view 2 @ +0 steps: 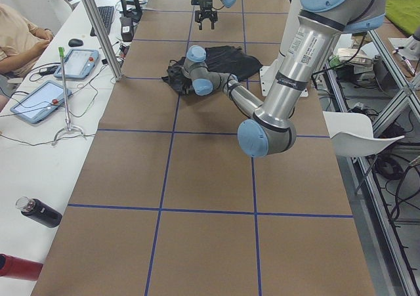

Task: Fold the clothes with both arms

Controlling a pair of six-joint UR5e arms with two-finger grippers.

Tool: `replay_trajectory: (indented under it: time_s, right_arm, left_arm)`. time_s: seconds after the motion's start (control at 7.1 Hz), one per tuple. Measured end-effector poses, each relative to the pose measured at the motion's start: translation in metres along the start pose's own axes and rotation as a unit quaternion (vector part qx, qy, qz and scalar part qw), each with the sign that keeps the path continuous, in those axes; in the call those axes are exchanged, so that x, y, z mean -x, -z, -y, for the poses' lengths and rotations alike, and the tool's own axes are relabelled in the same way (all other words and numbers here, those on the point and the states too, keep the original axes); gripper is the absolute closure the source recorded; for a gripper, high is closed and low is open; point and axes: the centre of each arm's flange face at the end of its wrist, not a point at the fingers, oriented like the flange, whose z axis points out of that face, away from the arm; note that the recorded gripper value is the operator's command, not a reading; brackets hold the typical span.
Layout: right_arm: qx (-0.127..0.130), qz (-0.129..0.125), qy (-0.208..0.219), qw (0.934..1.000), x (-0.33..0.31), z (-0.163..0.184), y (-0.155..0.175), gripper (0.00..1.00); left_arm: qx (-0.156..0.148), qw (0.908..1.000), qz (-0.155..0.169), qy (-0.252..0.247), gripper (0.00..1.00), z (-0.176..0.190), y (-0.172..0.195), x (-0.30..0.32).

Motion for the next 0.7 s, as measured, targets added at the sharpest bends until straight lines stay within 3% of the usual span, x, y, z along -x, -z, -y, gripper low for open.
replay_trajectory:
  time_s: [0.42,0.7]
  right_arm:
    - [-0.019,0.009,-0.001,0.9998,0.002,0.003,-0.003,0.00]
    - [-0.053,0.028,0.001,0.9982,0.009,0.007,-0.006,0.00]
  left_arm:
    - [-0.035,0.9986,-0.040,0.000,1.00,0.088,-0.057,-0.049]
    - [-0.052,0.9980,-0.036,0.003,1.00,0.126,-0.089,-0.090]
